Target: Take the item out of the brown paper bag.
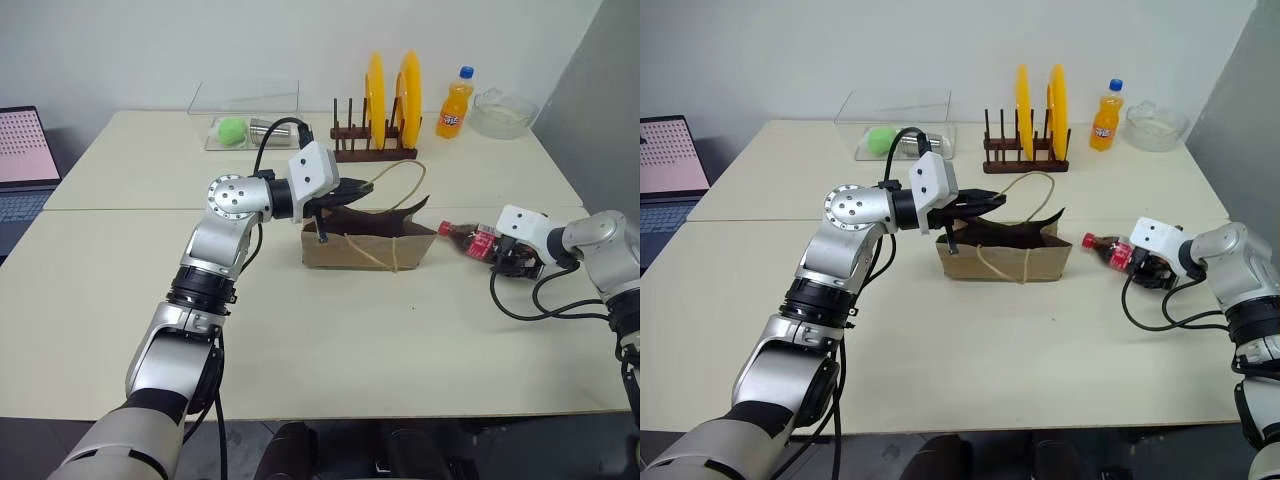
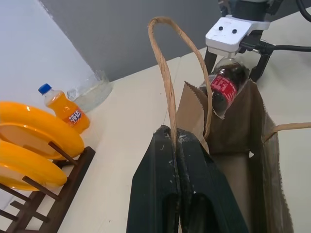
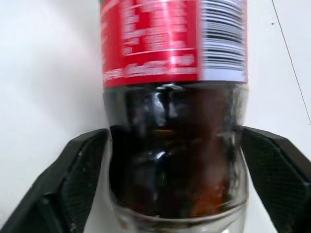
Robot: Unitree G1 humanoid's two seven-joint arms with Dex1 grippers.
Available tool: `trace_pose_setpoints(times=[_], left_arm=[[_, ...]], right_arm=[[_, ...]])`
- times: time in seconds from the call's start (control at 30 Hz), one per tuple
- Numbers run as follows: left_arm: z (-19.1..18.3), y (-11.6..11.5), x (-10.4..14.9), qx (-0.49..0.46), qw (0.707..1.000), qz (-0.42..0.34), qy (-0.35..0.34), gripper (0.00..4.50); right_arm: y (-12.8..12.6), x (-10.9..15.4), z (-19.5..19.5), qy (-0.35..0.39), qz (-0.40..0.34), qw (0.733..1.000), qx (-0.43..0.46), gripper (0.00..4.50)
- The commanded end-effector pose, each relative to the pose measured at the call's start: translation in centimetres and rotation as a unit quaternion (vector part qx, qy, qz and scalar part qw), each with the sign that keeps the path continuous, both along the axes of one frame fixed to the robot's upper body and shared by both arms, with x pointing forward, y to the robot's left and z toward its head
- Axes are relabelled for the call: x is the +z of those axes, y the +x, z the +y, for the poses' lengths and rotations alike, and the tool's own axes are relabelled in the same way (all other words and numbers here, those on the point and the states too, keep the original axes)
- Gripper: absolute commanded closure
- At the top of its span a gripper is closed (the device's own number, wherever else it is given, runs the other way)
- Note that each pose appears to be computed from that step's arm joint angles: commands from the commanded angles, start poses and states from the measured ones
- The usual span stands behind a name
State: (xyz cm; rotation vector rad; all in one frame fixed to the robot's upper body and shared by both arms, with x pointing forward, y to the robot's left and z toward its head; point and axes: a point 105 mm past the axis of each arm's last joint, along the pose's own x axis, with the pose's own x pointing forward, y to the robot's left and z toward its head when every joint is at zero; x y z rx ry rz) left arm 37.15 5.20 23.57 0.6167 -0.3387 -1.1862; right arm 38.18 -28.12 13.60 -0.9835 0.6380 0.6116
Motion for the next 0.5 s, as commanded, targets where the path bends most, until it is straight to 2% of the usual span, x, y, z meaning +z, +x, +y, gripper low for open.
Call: trace_pose_setpoints(times=[0.03, 0.1, 0.2, 0.33, 0.47, 0.5], left_arm=[[0.1, 0.0, 1.0, 0.004, 1.0, -0.02, -0.003, 4.5], [0.2, 0.2, 1.2, 0.012, 1.0, -0.02, -0.006, 4.5], [0.4, 0.7, 1.3, 0.022, 1.0, -0.02, -0.007, 4.5], [0.4, 1.2, 1.3, 0.031, 0.999, -0.019, -0.005, 4.5], [0.4, 1.7, 1.0, 0.031, 0.999, -0.002, 0.004, 4.5], [0.5, 1.9, 0.9, 0.034, 0.999, 0.004, 0.005, 4.09]], right_arm=[[-0.1, 5.4, 0.7, -0.01, -0.076, 0.996, 0.038, 0.03], [-1.3, 7.8, 1.5, -0.008, -0.096, 0.993, 0.062, 0.03], [-3.8, 9.8, 2.9, 0.02, -0.107, 0.99, 0.091, 0.03], [-7.1, 10.9, 5.8, 0.087, -0.112, 0.981, 0.134, 0.03], [-9.9, 11.5, 9.9, 0.181, -0.124, 0.96, 0.173, 0.03], [-10.4, 11.6, 10.8, 0.2, -0.128, 0.955, 0.175, 0.0]])
